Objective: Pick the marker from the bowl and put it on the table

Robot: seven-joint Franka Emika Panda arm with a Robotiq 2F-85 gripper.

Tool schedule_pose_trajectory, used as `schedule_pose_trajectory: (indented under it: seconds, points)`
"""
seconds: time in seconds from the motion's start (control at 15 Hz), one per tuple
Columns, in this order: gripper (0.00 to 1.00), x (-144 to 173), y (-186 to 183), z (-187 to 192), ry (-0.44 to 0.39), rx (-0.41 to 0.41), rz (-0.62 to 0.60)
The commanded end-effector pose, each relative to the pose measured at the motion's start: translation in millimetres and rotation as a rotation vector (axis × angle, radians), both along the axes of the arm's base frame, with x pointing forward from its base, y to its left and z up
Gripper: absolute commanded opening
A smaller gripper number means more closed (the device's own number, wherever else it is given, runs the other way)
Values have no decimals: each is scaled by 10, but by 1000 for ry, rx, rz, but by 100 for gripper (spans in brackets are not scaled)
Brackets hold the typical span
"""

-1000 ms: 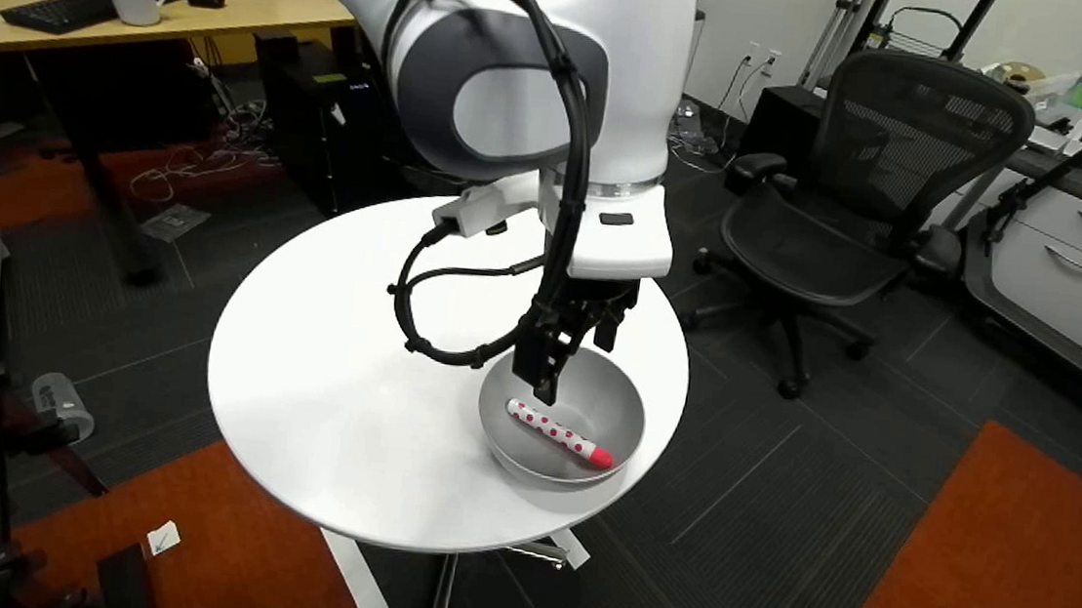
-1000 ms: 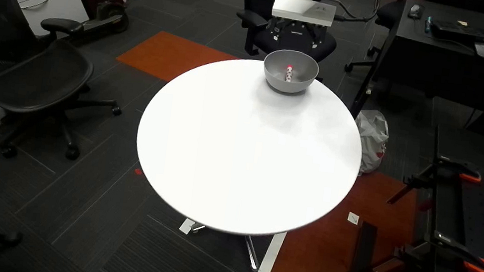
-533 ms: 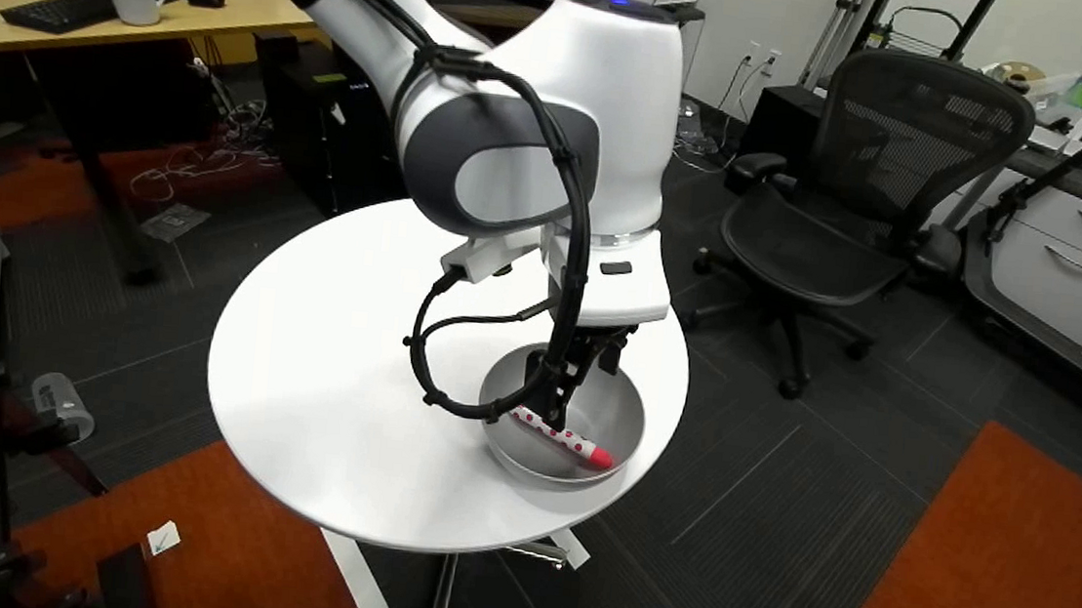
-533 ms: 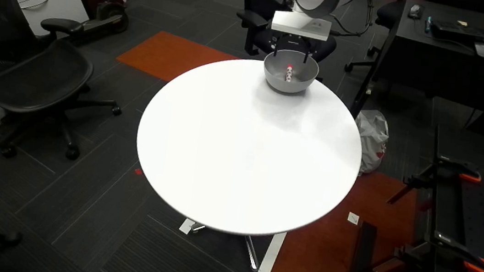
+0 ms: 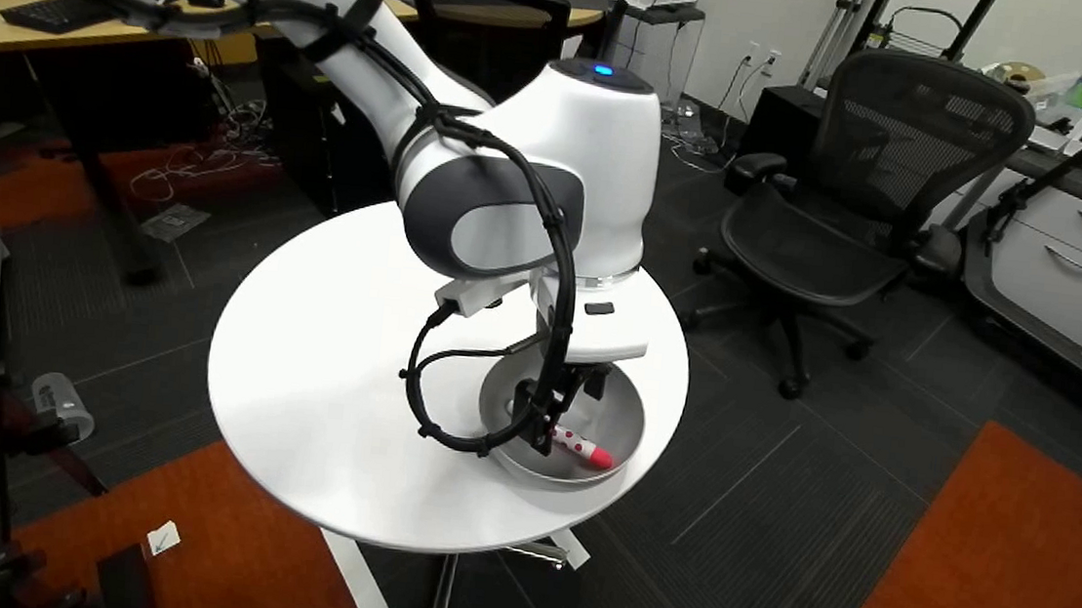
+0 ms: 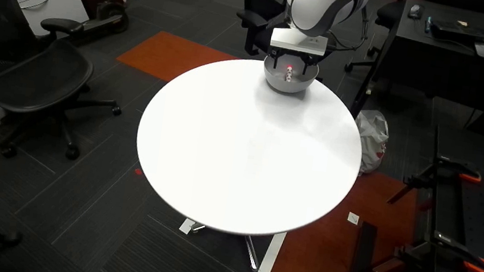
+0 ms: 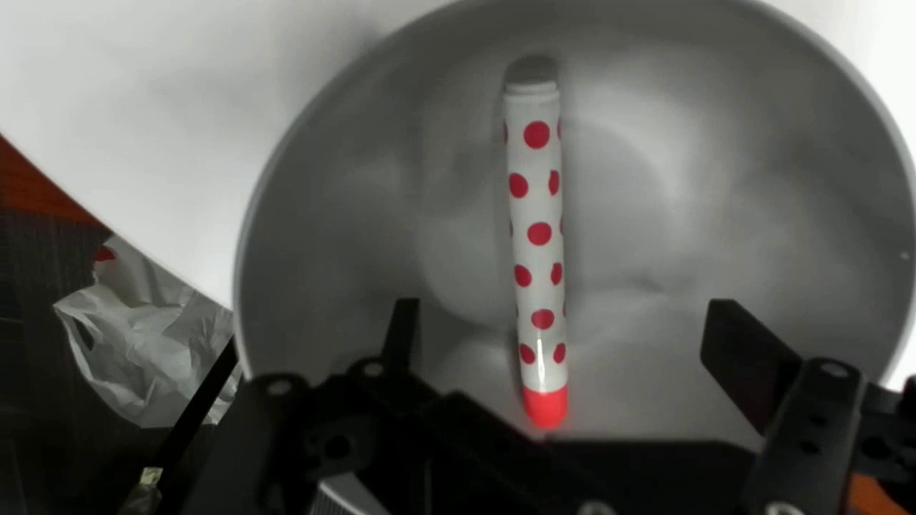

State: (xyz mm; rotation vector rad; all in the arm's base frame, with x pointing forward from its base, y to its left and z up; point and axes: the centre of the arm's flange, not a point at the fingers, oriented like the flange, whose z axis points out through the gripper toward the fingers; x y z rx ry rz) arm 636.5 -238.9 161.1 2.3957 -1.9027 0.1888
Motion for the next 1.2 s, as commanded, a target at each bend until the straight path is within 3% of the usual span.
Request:
schedule_pose_trajectory:
  seconds: [0.0,0.2,0.27,0.33,0.87,1.0,1.13]
  points:
    - [100,70,-47,-60,-11,22,16]
    - [100,78,-66,-97,2,31,37]
    - [75,78,-78,-114,8,30,40]
    - [74,78,-84,-129,14,31,49]
    - [12,76,-129,-211,28,30,67]
    - [0,69,-129,-206,30,28,66]
    - [5,20,-133,-76,25,4,55]
